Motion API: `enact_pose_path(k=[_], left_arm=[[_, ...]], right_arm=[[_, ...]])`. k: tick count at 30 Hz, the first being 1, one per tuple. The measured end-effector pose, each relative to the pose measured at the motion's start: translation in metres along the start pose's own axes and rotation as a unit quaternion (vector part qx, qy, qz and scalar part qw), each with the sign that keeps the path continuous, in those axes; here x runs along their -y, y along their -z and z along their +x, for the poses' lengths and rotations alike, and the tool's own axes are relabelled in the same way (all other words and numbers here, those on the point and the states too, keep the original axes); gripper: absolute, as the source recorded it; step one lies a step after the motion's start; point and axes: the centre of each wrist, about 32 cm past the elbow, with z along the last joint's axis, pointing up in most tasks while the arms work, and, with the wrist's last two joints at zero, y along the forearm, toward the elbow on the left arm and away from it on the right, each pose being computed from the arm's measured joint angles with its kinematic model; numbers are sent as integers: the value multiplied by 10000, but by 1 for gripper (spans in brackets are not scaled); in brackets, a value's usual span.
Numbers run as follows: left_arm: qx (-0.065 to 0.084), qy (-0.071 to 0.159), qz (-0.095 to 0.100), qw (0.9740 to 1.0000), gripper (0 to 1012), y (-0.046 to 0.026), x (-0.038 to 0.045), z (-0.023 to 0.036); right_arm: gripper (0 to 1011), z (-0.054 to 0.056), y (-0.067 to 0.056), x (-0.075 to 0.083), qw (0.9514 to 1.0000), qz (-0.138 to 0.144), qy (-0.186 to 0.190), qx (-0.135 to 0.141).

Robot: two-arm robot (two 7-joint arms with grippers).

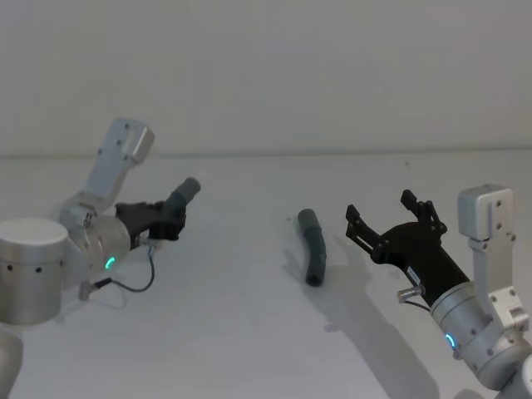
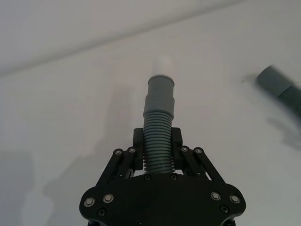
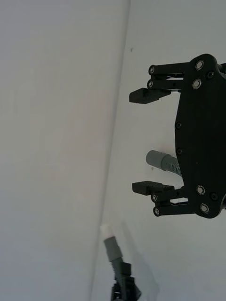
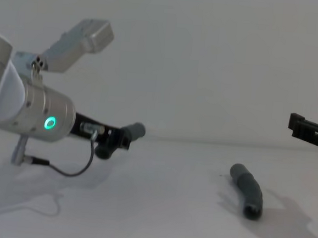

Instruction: Use both hands to pick up one end of the pipe from the table, align the ends, and insert them.

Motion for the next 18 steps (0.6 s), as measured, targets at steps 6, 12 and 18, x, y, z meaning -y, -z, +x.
enact_pose_path(k=[6, 12, 18], left_arm=[[128, 190, -336, 9992, 306, -107, -62, 15], [252, 405, -640, 9968, 306, -171, -105, 41], [418, 711, -823, 9932, 306, -220, -128, 88]], right_arm=[[1000, 0, 0, 0, 10000, 0, 0, 0], [1000, 0, 0, 0, 10000, 0, 0, 0], [1000, 0, 0, 0, 10000, 0, 0, 0]])
